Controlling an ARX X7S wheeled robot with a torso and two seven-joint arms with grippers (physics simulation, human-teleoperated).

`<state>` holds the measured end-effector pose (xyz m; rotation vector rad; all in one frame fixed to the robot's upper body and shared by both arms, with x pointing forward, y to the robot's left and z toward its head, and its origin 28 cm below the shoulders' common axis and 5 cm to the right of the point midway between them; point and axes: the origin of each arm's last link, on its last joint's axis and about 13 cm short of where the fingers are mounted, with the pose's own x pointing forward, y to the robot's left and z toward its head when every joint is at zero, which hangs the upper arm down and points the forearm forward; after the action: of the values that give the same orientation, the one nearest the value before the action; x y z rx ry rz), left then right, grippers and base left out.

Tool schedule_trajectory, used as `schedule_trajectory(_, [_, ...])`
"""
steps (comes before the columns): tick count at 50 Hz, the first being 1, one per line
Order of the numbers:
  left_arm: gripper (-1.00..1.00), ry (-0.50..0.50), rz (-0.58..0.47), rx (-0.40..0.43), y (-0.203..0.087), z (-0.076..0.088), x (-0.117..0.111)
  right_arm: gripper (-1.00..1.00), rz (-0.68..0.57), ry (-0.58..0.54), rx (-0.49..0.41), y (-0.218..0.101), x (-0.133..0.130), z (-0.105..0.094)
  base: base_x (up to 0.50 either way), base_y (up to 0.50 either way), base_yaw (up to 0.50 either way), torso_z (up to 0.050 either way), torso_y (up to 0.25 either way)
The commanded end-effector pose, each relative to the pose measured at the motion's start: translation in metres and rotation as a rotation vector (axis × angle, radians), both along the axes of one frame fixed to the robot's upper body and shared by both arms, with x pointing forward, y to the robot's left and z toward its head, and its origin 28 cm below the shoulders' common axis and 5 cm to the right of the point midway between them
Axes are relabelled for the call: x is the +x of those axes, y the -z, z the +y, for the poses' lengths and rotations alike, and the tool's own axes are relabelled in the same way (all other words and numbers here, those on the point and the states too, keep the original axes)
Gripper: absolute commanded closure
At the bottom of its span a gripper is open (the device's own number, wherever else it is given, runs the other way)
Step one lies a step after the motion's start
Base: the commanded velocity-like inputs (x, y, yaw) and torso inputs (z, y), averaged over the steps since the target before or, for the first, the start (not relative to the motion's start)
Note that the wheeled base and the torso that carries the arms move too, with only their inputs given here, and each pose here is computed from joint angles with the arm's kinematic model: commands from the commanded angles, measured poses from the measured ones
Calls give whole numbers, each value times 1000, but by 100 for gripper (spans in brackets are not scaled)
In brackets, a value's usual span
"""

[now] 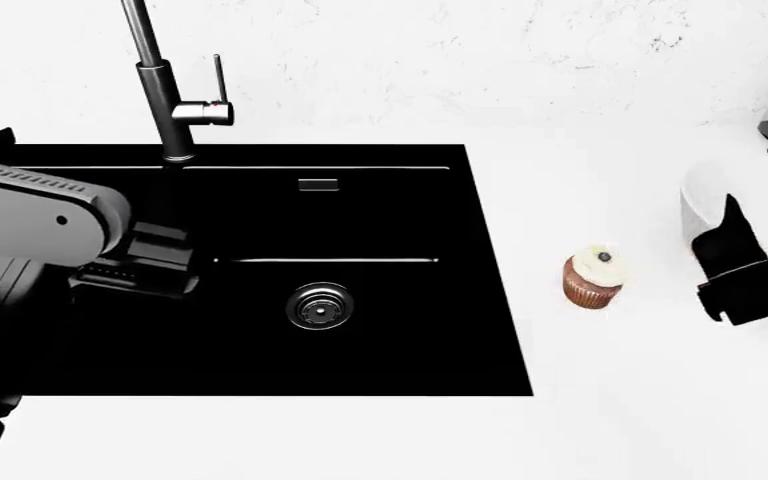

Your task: Move the fresh-baked cupcake off the tray onto the counter, and place the bowl used for mixing into the sink.

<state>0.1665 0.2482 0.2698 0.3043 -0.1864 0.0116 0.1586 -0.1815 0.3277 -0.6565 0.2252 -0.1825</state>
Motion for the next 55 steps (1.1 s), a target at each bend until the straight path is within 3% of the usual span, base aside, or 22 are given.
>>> schedule_trajectory(1, [-100, 3, 0, -1, 1, -1, 0, -100, 122, 45, -109, -12, 6, -7, 0, 0, 0, 0, 0])
schedule_trajectory(5, [-100, -2, 1, -3, 1, 1, -1, -100, 203, 40, -111, 0, 21, -7, 0, 0, 0, 0, 0])
schedule_trajectory(22, [-100, 6, 5, 17, -8, -5, 7, -100, 344, 53, -60, 31, 63, -19, 0, 0, 0, 0, 0])
schedule_trajectory(30, [-100, 3, 18, 13, -4, -5, 12, -100, 324, 119, -22, 31, 76, -30, 0, 0, 0, 0, 0])
schedule_trajectory(39, [-100, -9, 32, 7, -1, -5, 21, -100, 311, 115, -38, 32, 101, -30, 0, 0, 0, 0, 0])
schedule_trajectory(55, [-100, -21, 41, -14, 2, -4, 34, -100, 338, 118, -48, 35, 118, -33, 0, 0, 0, 0, 0])
